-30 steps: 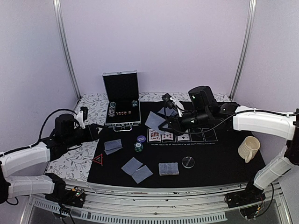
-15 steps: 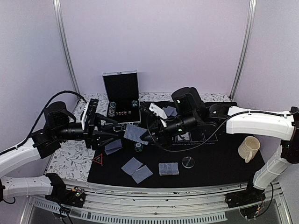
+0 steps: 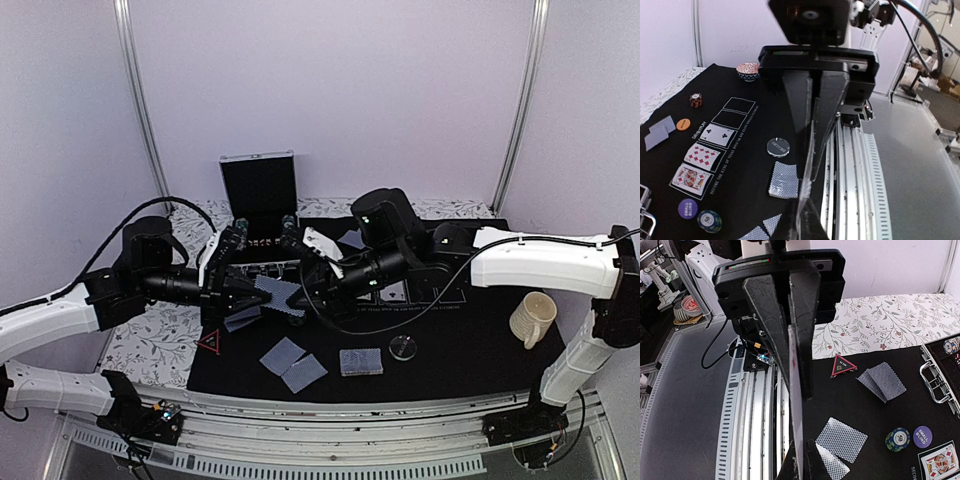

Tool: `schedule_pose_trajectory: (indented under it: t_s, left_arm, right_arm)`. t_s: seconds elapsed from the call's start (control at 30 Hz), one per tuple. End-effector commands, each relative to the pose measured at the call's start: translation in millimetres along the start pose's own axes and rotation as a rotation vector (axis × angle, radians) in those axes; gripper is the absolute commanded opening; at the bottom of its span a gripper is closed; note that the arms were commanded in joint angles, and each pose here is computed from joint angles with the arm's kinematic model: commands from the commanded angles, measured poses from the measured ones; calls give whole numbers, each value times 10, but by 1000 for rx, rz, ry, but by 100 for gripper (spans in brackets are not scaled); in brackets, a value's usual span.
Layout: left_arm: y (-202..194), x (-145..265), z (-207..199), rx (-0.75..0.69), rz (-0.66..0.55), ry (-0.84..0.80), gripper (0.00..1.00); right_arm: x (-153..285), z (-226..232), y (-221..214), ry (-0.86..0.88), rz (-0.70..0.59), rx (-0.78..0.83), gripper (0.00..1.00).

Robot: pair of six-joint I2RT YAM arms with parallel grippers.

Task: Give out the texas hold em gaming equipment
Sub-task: Pass from the right arm to the left, then pass from the left arm to the right

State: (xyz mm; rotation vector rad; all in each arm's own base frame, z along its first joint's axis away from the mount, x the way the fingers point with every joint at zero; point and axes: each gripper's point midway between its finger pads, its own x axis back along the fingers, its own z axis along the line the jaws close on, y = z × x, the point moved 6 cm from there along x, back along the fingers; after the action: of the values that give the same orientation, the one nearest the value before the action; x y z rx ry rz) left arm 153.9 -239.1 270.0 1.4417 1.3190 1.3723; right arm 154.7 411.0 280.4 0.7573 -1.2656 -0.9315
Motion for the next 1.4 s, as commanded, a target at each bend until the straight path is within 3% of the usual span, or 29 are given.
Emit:
schedule_pose_trajectory:
  t_s: [0.0, 0.07, 0.13, 0.2, 0.3, 0.37, 0.57, 0.83, 0.9, 1.03, 1.1, 1.13, 1.2, 1.23, 1.33, 1.37]
  left_arm:
    - [162, 52, -82, -44, -35, 9, 0]
    - [239, 134, -45, -40, -70, 99, 0]
    - [278, 250, 124, 2, -86, 296, 0]
    - [226, 347, 293, 70, -47, 450, 0]
    - [129, 273, 155, 73, 26, 279, 0]
    - [157, 280, 23, 60, -6, 187, 0]
    - [207, 367, -130, -15, -20, 125, 0]
    - [209, 337, -196, -24, 16, 47, 0]
    - [213, 334, -194, -24, 19, 46, 0]
    - [218, 302, -179, -2, 24, 35, 0]
    - [224, 289, -138, 9, 23, 59, 0]
    - [209, 284, -74, 23, 30, 110, 4]
    - [133, 305, 105, 90, 56, 266, 49]
    - [60, 331, 216, 142, 83, 367, 65]
    - [-193, 429, 447, 312, 195, 607, 95]
    - [-309, 461, 492, 370, 240, 667, 98]
  right_arm:
    - [-28, 48, 103, 27, -27, 41, 2]
    - [-21, 8, 111, -13, -36, 48, 13]
    - [-33, -65, 134, -67, -57, 47, 24]
    - [-98, -107, 130, -79, -62, 29, 26]
    - [-204, -114, 170, -37, -68, 15, 29]
    - [-240, -95, 172, -5, -73, 15, 39]
    - [-63, 5, 262, 15, -159, 73, 65]
    - [-20, 58, 311, 47, -186, 94, 67]
    - [-17, 91, 312, 76, -189, 98, 59]
    - [-34, 129, 320, 120, -184, 94, 6]
    - [-19, 159, 317, 142, -183, 99, 2]
    - [-1, 159, 314, 134, -183, 99, 2]
    - [72, 93, 302, 66, -185, 87, 2]
    - [102, 43, 262, 43, -178, 70, 2]
    - [251, -132, 122, -36, -155, -3, 2]
    - [304, -166, 100, -53, -156, -18, 2]
